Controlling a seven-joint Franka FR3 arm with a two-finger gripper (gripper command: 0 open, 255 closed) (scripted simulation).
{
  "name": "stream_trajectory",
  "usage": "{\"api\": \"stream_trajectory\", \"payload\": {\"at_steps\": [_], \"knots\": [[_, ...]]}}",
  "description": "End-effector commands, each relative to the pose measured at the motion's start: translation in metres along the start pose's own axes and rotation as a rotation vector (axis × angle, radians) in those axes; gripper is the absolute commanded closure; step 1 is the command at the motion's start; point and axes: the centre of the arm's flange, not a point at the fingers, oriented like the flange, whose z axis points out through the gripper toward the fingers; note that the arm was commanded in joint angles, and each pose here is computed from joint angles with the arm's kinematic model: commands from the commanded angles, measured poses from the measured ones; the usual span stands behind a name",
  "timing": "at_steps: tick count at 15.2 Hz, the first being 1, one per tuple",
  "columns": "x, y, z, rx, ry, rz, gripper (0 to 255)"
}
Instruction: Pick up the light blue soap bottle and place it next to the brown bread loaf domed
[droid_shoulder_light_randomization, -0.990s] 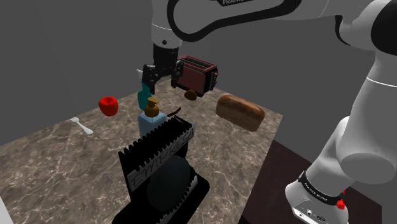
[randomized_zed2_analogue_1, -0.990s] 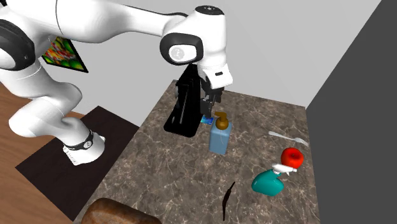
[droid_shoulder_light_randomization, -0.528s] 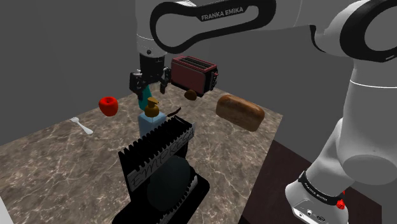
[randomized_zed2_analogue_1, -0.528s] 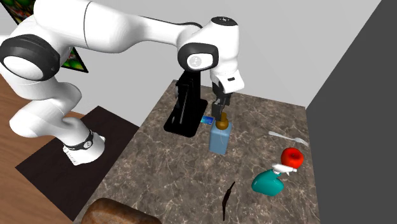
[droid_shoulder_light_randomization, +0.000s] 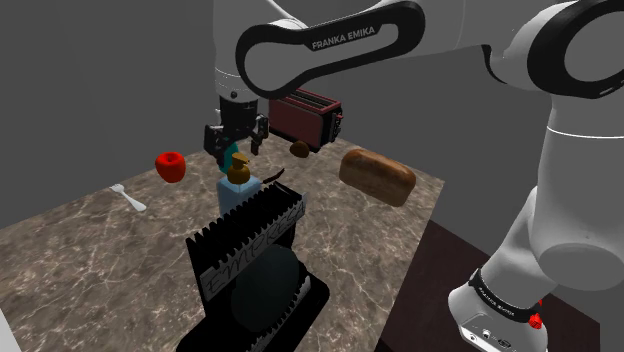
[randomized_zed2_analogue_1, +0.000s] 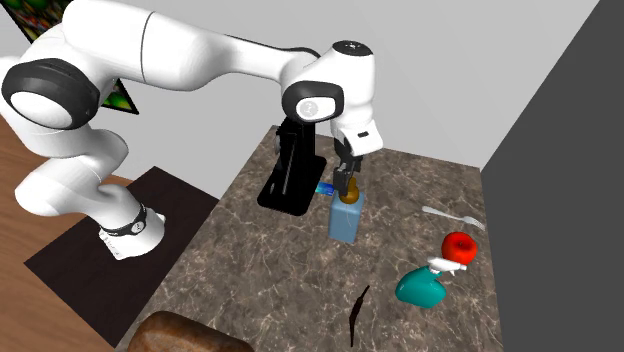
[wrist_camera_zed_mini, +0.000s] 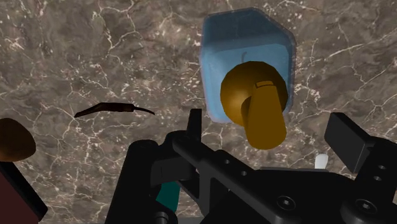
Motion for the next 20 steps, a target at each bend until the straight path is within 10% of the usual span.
{"api": "stream_trajectory", "payload": {"at_steps": [1, 3, 4, 20], "knots": [[0.000, 0.000, 0.000, 0.000, 0.000, 0.000, 0], [0.000, 0.000, 0.000, 0.000, 0.000, 0.000, 0], [0.000, 0.000, 0.000, 0.000, 0.000, 0.000, 255], [0.004, -0.001, -0.037, 0.000, 0.000, 0.000, 255]]}}
